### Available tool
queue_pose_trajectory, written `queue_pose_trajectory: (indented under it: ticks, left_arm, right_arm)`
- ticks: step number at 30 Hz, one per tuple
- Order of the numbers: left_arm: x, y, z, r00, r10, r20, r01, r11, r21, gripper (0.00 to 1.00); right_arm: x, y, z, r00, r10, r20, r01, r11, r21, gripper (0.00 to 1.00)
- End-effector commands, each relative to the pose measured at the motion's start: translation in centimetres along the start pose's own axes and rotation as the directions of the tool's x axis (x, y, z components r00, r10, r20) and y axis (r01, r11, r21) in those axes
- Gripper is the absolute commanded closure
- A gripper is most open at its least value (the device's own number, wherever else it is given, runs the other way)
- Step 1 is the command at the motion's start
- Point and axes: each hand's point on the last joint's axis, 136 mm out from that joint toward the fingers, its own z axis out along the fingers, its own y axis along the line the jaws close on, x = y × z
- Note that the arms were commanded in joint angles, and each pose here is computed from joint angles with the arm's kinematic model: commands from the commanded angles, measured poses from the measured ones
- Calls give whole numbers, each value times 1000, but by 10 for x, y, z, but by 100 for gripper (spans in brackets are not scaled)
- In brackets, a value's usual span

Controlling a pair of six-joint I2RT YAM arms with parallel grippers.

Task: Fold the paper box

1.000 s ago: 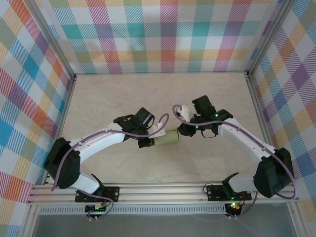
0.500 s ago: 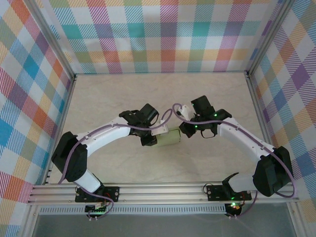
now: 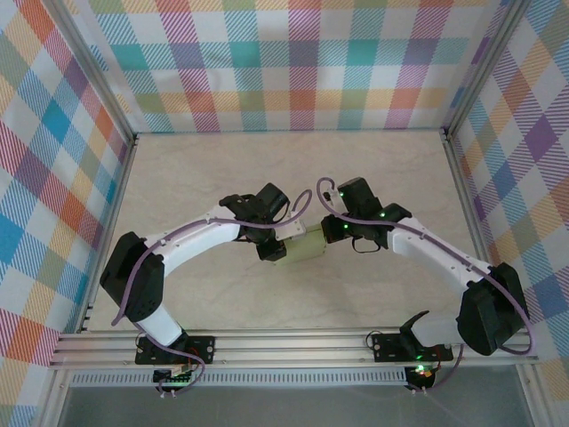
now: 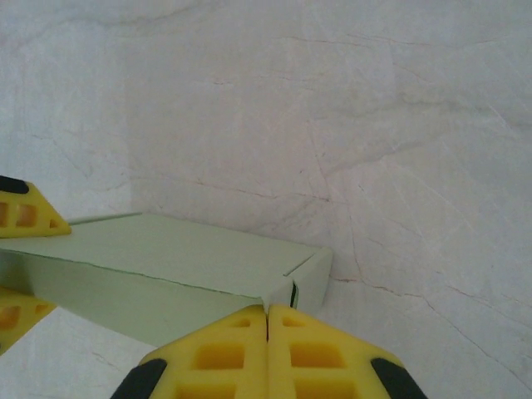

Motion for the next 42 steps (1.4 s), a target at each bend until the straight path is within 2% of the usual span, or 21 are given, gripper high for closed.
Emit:
queue_pose_trajectory:
  ticks: [1, 7, 14, 19, 25, 31, 34, 37, 42]
  left_arm:
    - [6, 2, 8, 999, -23, -41, 23, 1000, 9, 71]
    - [8, 3, 9, 998, -26, -51, 26, 1000, 3, 71]
    - [10, 3, 11, 998, -24, -62, 25, 1000, 5, 71]
    - [9, 4, 12, 998, -27, -59, 27, 1000, 4, 70]
    - [4, 1, 8, 999, -19, -29, 20, 1000, 18, 57]
    - [-1, 1, 2, 1000, -16, -5, 16, 1000, 12, 49]
    - [-3, 2, -1, 1000, -14, 4, 14, 1000, 1, 39]
    - [-10, 2, -8, 999, 4, 43, -4, 1000, -6, 24]
    - [-22, 7, -29, 989, 29, 146, -18, 997, -74, 13]
  right_arm:
    - [9, 3, 2, 1000, 22, 0, -22, 1000, -4, 100]
    - [10, -1, -2, 1000, 31, -2, -31, 999, 26, 100]
    - [18, -10, -2, 980, 193, -41, -190, 978, 85, 100]
    - [26, -14, 3, 974, 223, -29, -219, 971, 93, 100]
    - [27, -19, 3, 989, 144, 15, -145, 979, 142, 100]
    - [23, -16, 2, 996, 89, 28, -92, 983, 157, 100]
    - [25, -15, 4, 998, 64, 13, -65, 982, 178, 100]
    - [25, -13, 6, 999, 40, 7, -40, 980, 193, 100]
    - [21, -8, 6, 1000, 11, 5, -12, 980, 197, 100]
